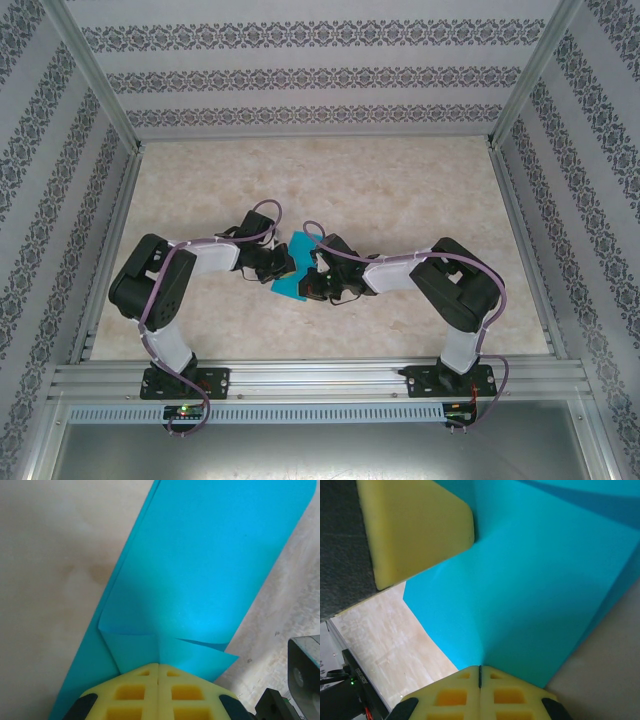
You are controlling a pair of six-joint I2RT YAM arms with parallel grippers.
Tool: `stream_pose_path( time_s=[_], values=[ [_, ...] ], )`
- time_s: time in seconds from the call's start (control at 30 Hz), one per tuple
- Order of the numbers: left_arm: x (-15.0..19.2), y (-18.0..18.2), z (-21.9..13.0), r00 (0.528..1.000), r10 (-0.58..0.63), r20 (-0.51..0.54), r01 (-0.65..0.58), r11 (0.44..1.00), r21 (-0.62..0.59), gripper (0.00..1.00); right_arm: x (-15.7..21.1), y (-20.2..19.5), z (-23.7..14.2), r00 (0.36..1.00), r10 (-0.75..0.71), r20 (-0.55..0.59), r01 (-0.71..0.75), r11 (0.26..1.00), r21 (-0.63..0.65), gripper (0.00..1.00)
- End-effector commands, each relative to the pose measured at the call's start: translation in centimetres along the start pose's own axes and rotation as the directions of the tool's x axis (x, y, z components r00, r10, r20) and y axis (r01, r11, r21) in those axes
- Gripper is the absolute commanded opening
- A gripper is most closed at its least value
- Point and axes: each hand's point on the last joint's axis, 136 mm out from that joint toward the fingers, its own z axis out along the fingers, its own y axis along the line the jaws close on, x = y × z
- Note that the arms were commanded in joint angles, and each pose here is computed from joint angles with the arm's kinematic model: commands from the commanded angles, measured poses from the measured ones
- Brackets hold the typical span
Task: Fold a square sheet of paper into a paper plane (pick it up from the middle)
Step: Fold the triangle a second time at the center of the table.
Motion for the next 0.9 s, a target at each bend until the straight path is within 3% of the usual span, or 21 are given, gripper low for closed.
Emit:
stream_pose_path(
  time_s=[0.0, 0.53, 0.87],
  values=[
    [-2.3, 3.0, 0.0, 0.997, -0.032, 0.076, 0.04, 0.994, -0.098, 0.02, 2.0, -3.5, 0.5, 0.997, 0.045, -0.064, -0.037, 0.992, 0.121, 0.0],
    [-4.6, 4.1, -1.5, 0.992, -0.062, 0.106, 0.069, 0.995, -0.066, 0.03, 2.1, -3.6, 0.6, 0.997, 0.044, -0.068, -0.035, 0.992, 0.119, 0.0],
    [-3.3, 3.7, -1.3, 0.994, -0.084, 0.077, 0.085, 0.996, -0.012, 0.04, -1.5, 3.8, -1.8, 0.998, -0.06, 0.02, 0.061, 0.998, -0.025, 0.0]
  ],
)
